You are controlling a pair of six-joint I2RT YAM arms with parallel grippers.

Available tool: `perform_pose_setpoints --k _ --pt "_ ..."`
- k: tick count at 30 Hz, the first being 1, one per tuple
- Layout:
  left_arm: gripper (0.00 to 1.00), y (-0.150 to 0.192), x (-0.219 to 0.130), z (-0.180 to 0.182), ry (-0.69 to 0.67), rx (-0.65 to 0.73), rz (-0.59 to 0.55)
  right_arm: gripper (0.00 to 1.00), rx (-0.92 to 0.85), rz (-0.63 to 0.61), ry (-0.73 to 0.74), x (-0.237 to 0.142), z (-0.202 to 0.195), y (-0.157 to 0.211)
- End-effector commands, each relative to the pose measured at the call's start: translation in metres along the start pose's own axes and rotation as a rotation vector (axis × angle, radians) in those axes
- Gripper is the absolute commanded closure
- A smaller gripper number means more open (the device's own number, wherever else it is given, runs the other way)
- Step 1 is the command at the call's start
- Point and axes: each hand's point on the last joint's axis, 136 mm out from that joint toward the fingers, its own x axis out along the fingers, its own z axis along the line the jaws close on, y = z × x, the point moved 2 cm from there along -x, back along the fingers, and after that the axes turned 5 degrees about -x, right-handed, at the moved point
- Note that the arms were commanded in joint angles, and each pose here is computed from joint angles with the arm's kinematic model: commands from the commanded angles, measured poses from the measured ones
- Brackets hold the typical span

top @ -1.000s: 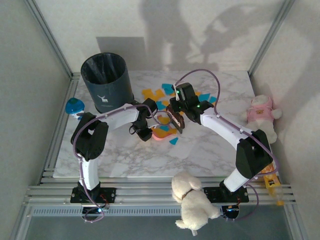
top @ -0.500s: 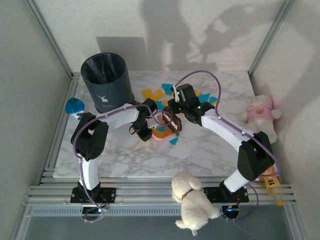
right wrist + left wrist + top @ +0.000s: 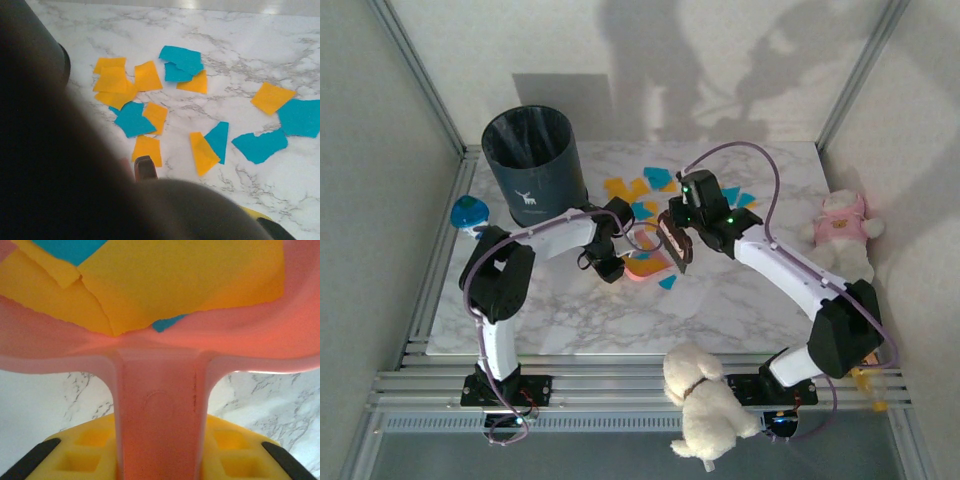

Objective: Sweep away the paper scraps from the table

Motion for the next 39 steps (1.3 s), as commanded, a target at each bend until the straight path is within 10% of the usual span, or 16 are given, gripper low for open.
perform_pose_setpoints --k 1,39 --pt "1.0 0.006 -0.009 -0.008 0.019 0.029 -0.019 1.0 0.034 -0.064 0.038 -0.019 -0.007 -0.012" --pt "1.0 -0.066 -0.173 -0.022 0.136 -0.018 -0.674 1.0 0.221 -0.078 0.195 -0.061 -0.103 0.019"
